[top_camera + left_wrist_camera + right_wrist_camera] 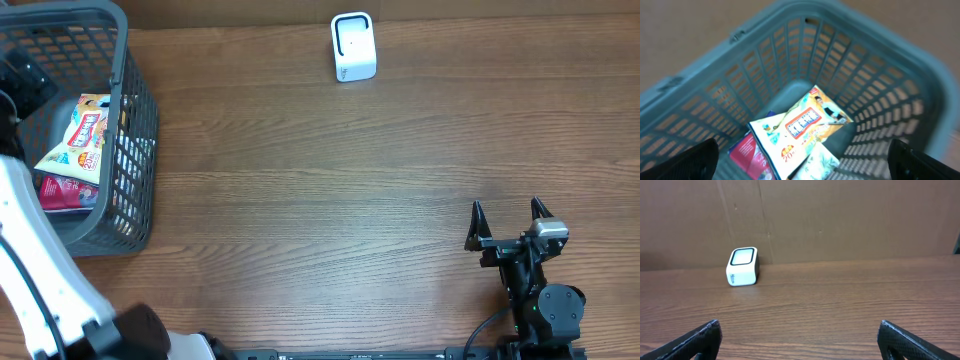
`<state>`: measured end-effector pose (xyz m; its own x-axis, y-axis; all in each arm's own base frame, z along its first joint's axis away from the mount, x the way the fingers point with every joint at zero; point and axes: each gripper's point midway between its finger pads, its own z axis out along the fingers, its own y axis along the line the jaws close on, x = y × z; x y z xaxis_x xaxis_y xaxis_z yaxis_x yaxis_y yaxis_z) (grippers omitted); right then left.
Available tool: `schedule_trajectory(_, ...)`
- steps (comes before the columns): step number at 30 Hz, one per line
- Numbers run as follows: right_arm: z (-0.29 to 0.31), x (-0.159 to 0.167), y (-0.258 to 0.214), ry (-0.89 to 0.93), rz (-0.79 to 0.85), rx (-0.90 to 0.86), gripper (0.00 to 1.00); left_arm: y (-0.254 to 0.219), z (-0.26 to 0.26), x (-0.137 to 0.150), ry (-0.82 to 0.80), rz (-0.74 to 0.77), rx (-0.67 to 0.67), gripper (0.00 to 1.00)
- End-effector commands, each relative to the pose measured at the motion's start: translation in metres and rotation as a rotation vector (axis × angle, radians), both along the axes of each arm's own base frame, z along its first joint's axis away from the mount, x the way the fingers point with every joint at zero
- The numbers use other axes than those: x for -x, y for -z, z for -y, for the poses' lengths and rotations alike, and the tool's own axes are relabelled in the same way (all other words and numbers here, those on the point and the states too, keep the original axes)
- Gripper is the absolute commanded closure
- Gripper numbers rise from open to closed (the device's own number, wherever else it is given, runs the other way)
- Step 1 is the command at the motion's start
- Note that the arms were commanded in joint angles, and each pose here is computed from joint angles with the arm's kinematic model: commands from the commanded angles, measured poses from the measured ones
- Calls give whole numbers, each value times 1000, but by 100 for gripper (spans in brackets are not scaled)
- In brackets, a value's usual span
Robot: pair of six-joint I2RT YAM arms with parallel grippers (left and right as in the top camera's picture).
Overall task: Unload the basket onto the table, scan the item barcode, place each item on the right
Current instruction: 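Lower the left gripper into the basket and grasp the yellow snack bag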
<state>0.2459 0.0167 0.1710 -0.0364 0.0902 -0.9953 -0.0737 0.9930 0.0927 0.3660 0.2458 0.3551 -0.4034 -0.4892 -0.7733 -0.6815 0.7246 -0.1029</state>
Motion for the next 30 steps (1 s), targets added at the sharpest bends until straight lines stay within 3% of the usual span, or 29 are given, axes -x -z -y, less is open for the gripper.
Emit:
schedule_trajectory(1, 2, 0, 1, 12, 6, 7, 0, 38, -17, -19, -11, -84, 24, 0)
schedule_trajectory(12, 2, 0, 1, 12, 5, 7, 0, 137, -28, -47, 112, -319, 89, 1)
schedule_trajectory(30, 2, 0, 1, 12, 6, 7, 0, 248, -26, -59, 293, -561, 162, 0)
